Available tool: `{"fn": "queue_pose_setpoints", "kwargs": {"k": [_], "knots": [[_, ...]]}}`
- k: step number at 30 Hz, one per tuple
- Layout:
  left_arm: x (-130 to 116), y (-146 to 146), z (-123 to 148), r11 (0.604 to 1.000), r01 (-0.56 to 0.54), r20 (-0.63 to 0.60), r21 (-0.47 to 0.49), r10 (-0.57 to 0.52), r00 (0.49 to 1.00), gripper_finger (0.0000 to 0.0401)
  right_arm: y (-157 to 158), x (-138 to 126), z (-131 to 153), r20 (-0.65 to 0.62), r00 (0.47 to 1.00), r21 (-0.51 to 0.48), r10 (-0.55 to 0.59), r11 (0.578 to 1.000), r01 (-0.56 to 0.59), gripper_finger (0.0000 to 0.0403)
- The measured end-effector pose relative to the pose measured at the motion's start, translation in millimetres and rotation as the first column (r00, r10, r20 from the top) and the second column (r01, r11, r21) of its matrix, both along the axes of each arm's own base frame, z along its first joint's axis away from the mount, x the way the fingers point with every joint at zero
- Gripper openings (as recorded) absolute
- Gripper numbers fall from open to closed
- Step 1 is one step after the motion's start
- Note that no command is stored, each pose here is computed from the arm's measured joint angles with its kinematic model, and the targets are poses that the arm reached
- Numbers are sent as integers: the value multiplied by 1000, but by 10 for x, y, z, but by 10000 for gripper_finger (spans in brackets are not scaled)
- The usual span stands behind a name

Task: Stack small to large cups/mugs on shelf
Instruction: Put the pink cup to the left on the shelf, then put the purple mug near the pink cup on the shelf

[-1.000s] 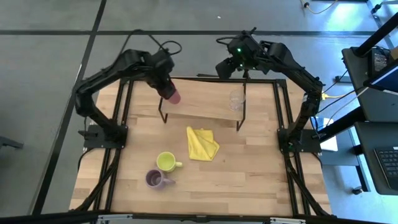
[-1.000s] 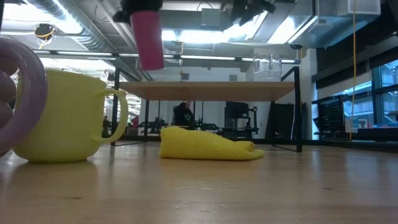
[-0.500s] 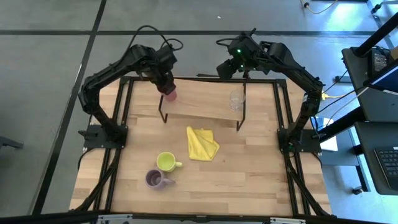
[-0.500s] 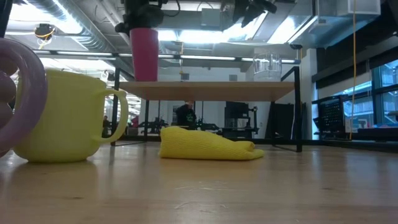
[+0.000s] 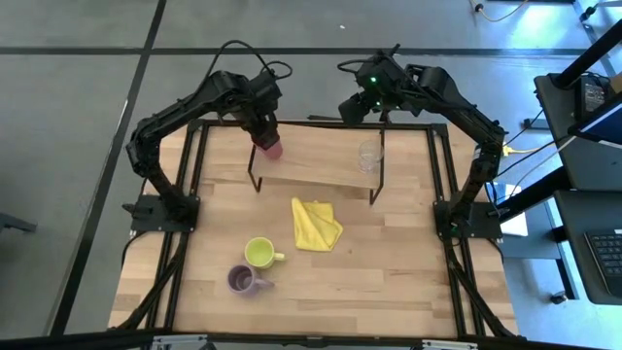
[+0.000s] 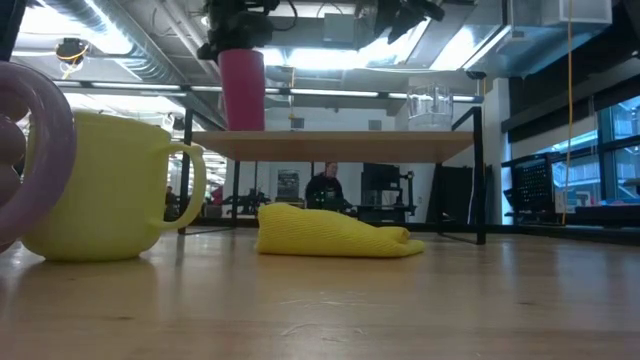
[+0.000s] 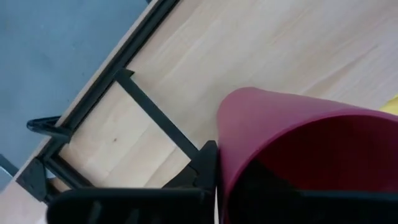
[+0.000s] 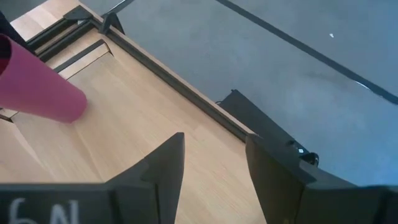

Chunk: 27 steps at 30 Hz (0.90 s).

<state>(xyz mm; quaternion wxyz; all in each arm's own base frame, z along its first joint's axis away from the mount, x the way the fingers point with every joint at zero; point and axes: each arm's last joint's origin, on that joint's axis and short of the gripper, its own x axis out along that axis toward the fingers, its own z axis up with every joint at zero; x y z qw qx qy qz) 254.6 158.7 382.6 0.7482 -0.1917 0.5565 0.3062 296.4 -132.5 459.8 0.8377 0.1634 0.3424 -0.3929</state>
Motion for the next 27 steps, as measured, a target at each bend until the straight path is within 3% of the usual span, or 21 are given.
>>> {"fn": "queue_pose_setpoints", "kwargs": {"k": [12,20,27], "knots": [[55,-37,-1,998,61,1,21,-61,998,76,11,6,1,-13,1000,-12,22,1000,-22,173],[15,-39,50,996,41,-18,81,-39,999,84,11,7,1,-13,1000,-14,24,1000,-24,173],[-121,-123,533,988,29,91,150,-43,995,87,4,23,18,-6,999,-36,42,998,-43,173]]}}
